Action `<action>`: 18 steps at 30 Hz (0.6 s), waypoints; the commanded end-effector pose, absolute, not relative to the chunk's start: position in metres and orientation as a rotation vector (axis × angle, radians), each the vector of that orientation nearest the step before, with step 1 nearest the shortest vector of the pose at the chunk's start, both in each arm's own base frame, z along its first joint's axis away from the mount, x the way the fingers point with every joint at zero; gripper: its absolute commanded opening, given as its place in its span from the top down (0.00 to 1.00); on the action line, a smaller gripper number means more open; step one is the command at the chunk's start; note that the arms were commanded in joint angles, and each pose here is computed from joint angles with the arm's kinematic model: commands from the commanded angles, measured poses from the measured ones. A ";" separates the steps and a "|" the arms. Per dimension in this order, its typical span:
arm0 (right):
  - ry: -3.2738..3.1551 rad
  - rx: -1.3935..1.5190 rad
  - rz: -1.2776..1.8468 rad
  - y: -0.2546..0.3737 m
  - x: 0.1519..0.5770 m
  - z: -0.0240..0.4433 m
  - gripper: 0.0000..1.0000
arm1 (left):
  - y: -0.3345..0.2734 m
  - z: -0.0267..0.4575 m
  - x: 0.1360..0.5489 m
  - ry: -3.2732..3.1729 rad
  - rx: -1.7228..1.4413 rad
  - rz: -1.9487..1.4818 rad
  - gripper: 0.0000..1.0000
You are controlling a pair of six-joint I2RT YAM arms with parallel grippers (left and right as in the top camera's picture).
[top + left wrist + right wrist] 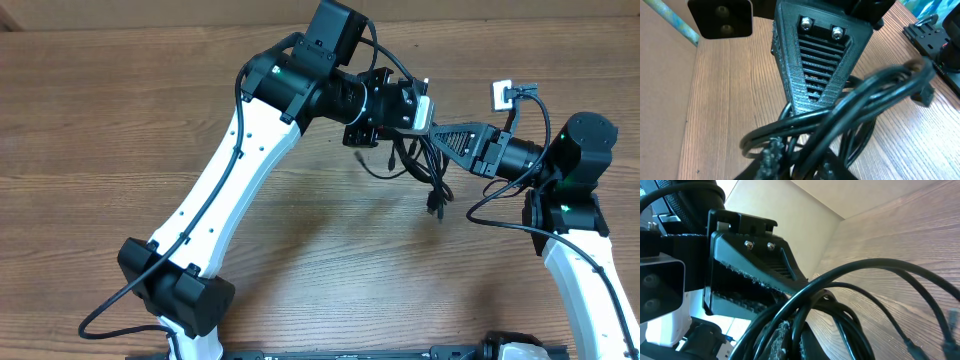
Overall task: Untangle cables
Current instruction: 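Bring the left gripper to the cables held by the right gripper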
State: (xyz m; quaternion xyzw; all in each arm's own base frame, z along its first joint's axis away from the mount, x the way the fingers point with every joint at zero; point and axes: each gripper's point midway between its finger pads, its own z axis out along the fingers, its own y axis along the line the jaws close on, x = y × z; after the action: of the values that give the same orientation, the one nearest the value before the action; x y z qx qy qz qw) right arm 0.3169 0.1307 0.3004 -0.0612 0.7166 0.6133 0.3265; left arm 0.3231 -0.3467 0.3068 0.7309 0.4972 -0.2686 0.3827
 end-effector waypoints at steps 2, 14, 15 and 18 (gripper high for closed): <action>1.865 -0.166 1.593 0.131 0.319 0.303 0.96 | -0.351 0.323 0.307 1.215 1.869 -0.705 0.86; 1.862 -0.086 1.534 0.124 0.331 0.301 0.96 | -0.349 0.332 0.305 1.339 1.785 -0.770 0.96; 1.863 -0.074 1.528 0.124 0.333 0.300 0.96 | -0.349 0.335 0.304 1.334 1.782 -0.772 0.96; 1.873 -0.026 1.508 0.120 0.339 0.296 0.96 | -0.348 0.348 0.295 1.288 1.773 -0.799 0.96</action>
State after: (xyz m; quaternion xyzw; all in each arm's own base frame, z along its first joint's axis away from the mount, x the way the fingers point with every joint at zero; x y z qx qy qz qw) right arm 0.3245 0.1272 0.2980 -0.0401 0.7213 0.6039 0.3369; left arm 0.3234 -0.3450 0.3112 0.7026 0.5367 -0.2813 0.3730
